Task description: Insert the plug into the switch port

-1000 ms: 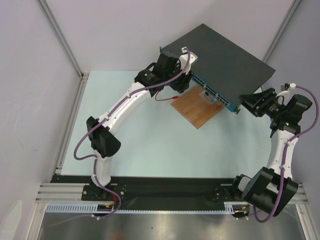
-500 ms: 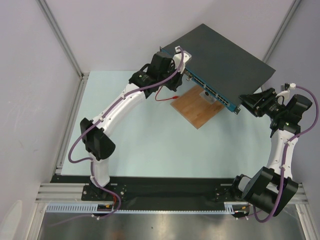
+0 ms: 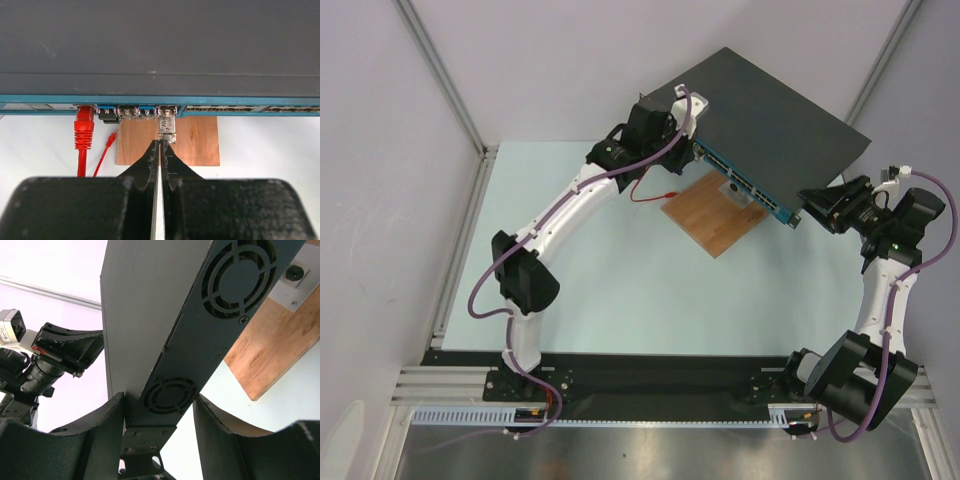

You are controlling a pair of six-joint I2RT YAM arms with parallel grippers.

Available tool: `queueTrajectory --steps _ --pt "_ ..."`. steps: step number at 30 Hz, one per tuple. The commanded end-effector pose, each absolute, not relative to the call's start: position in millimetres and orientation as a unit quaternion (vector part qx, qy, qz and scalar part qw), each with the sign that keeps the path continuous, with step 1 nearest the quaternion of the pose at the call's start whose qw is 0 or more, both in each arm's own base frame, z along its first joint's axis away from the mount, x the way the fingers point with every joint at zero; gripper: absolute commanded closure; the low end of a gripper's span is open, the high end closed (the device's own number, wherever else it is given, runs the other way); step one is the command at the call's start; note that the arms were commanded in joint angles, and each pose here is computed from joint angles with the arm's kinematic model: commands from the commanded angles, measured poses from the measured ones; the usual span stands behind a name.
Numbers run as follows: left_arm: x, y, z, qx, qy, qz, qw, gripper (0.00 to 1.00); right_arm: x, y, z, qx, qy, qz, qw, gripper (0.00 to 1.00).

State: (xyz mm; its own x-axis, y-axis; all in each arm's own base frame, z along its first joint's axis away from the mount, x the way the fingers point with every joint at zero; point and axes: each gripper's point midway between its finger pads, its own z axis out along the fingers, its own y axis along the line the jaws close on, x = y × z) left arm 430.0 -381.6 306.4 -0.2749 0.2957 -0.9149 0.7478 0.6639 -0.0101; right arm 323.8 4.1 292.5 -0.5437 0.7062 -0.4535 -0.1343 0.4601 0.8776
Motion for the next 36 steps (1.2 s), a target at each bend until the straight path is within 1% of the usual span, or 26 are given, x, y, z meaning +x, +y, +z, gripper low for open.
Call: queueTrajectory --steps 1,11,14,21,27,36 --pt "435 -390 332 0.330 0.744 -0.254 0.522 0.94 333 0 305 0.129 0.738 0.448 0.488 1.00" --pt "438 -393 329 0.320 0.744 -0.260 0.525 0.94 332 0 302 0.132 0.739 0.447 0.486 1.00" --pt "440 -393 333 0.317 0.738 -0.260 0.536 0.92 332 0 301 0.133 0.739 0.449 0.484 1.00" --pt "436 -387 348 0.317 0.731 -0.255 0.548 0.92 331 0 303 0.130 0.739 0.448 0.487 1.00" --pt "427 -378 350 0.327 0.736 -0.247 0.539 0.94 331 -1 302 0.132 0.739 0.448 0.486 1.00" --pt "422 -376 331 0.334 0.750 -0.242 0.517 0.95 330 -1 300 0.134 0.741 0.447 0.484 1.00"
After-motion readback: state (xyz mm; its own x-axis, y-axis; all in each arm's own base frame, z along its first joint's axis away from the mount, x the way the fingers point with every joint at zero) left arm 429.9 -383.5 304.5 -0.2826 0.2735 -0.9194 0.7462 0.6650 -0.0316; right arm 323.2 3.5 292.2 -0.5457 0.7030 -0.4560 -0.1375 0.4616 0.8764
